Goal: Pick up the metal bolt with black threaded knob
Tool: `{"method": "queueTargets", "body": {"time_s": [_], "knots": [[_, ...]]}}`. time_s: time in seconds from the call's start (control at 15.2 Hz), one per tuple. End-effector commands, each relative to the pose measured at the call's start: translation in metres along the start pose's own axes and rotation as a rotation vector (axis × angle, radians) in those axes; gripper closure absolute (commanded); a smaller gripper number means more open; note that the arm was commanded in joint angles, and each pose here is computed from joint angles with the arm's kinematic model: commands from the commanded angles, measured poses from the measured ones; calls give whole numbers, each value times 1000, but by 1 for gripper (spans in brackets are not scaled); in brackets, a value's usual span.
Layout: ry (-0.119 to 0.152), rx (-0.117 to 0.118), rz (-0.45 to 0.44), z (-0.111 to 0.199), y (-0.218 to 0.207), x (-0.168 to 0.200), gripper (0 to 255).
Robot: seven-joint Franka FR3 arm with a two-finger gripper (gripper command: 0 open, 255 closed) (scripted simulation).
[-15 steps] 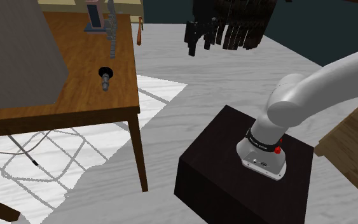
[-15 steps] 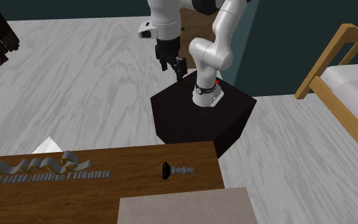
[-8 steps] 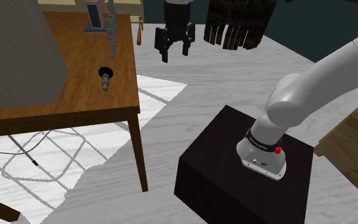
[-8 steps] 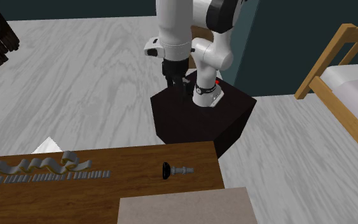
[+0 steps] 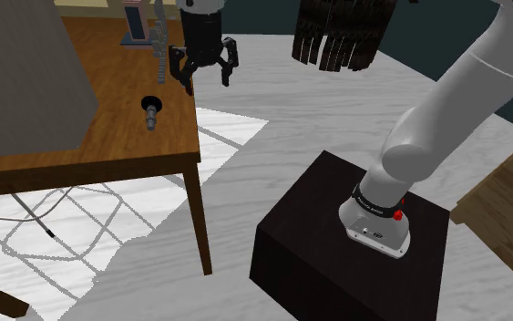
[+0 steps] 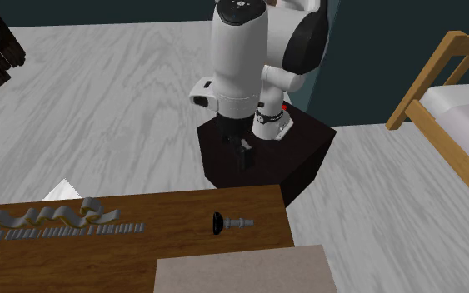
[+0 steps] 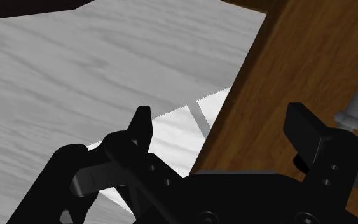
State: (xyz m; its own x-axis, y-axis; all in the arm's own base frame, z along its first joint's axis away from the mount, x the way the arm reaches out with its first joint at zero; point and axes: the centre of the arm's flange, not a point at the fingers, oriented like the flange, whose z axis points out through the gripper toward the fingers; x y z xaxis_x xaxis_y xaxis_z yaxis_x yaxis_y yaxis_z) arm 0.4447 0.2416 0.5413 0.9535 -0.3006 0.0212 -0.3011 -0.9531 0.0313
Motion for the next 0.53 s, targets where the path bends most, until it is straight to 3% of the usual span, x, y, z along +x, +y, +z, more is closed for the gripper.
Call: {"method": "queueTargets", "body": {"time_s": [0.0,0.46], "knots": [[11,-4,35,6,-27,7,0],[49,-22,148,18,-109,47,0]]}}
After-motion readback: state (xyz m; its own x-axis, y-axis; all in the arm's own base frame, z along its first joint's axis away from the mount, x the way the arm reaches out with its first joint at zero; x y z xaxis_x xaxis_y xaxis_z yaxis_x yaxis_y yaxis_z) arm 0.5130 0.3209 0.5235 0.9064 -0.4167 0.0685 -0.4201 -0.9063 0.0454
